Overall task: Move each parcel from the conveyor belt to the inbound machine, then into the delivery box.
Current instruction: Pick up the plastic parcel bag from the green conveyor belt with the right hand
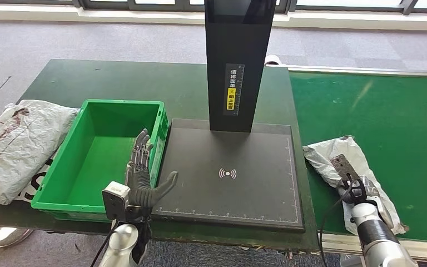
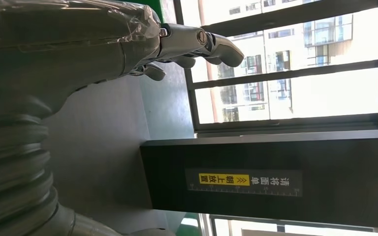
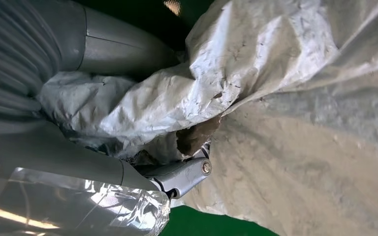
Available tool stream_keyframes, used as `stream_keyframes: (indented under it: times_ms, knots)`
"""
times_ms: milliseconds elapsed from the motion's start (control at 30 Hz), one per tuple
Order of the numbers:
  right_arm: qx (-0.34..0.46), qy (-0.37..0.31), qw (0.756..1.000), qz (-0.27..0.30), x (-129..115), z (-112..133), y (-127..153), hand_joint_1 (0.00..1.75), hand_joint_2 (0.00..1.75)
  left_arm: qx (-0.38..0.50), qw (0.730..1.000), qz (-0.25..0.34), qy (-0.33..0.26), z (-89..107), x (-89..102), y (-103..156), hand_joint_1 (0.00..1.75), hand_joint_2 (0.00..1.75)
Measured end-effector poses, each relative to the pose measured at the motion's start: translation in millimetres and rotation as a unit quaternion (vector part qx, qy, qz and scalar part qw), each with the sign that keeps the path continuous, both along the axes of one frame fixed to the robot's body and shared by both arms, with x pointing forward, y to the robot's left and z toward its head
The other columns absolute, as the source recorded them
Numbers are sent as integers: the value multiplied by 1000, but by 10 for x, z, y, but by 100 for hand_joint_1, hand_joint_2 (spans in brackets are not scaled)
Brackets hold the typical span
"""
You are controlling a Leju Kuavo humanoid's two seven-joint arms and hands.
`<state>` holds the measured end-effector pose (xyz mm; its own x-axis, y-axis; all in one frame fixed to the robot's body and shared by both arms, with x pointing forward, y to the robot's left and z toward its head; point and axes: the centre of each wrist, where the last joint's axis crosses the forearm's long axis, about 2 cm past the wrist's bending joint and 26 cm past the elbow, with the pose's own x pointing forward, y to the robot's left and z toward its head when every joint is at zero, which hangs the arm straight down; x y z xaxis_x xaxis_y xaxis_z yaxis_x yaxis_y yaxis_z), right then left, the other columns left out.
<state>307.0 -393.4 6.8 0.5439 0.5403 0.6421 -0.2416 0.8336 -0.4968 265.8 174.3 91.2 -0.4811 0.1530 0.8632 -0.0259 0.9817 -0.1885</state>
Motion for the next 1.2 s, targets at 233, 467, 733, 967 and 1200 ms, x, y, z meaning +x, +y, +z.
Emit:
stream_keyframes:
  times_ms: [233,467,733,967,1200]
  knots:
    - [-27,-105,994,-24,-4,9,-20,175,175,3,1000,19,2,-4,-41,32,0,175]
    - [-59,-373,925,-34,56,108,134,175,175,4,1000,27,4,-16,-86,60,0,175]
    - [-57,-516,855,22,85,435,760,175,175,1,1000,17,8,-39,-88,38,0,175]
    - [-8,-559,817,145,22,627,1481,175,175,0,1000,7,9,-49,-86,18,0,175]
    - [-19,-515,800,308,-98,537,2149,175,175,1,1000,-17,2,-18,-31,-46,0,175]
